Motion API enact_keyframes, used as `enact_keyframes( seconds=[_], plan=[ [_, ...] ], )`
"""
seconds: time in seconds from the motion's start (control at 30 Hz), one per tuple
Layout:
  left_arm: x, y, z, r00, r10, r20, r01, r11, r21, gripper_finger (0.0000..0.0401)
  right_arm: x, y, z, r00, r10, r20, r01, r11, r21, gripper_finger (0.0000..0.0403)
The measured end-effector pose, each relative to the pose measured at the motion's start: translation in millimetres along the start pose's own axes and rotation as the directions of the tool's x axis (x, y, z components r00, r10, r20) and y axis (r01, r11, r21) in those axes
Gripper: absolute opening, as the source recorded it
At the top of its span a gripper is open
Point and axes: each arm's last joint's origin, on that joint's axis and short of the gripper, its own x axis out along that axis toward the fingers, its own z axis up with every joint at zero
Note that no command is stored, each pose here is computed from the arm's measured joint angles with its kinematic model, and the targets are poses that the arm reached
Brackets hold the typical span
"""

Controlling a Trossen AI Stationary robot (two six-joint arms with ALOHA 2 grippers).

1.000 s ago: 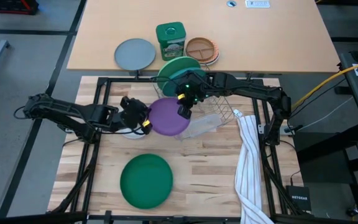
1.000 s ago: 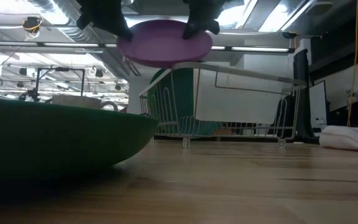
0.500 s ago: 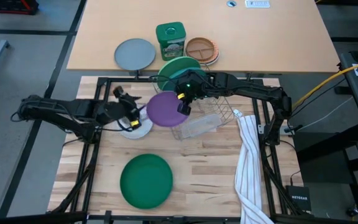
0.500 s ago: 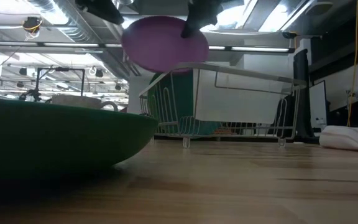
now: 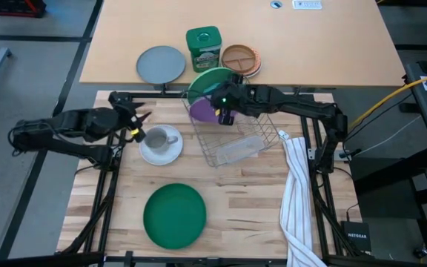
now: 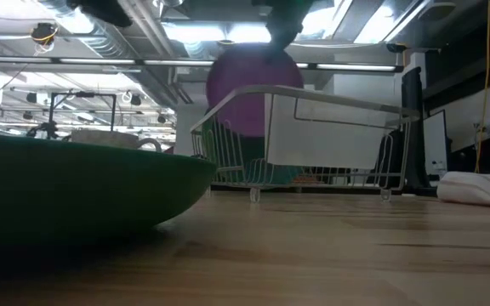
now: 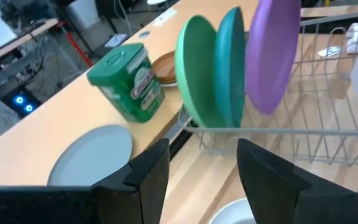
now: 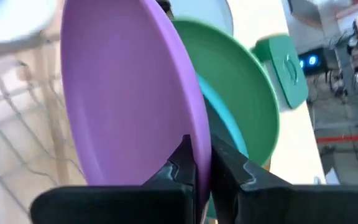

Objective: Sort dishes
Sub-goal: Put the purple plate into the dish rack

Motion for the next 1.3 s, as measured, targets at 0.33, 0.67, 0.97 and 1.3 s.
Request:
enact_keyframes(
  seconds=[0.33,0.67,0.97,1.3],
  plan=[
    [6,3,-22,0.998,0.044,-0.05,-0.045,0.999,-0.028,0.0177,19,-25,-21,0.993,0.066,-0.094,-0.068,0.997,-0.021,0.0024],
    [18,-6,-38,0.993,0.053,-0.102,-0.058,0.997,-0.052,0.0177,21,-28,-23,0.987,0.152,-0.06,-0.159,0.976,-0.15,0.0024],
    [23,-11,-48,0.989,0.056,-0.133,-0.066,0.995,-0.071,0.0177,21,-27,-20,0.982,0.187,-0.02,-0.188,0.965,-0.186,0.0023],
    [23,-11,-48,0.99,0.056,-0.133,-0.067,0.995,-0.072,0.0177,36,-20,-20,0.981,0.19,-0.028,-0.191,0.952,-0.24,0.0022]
  ],
)
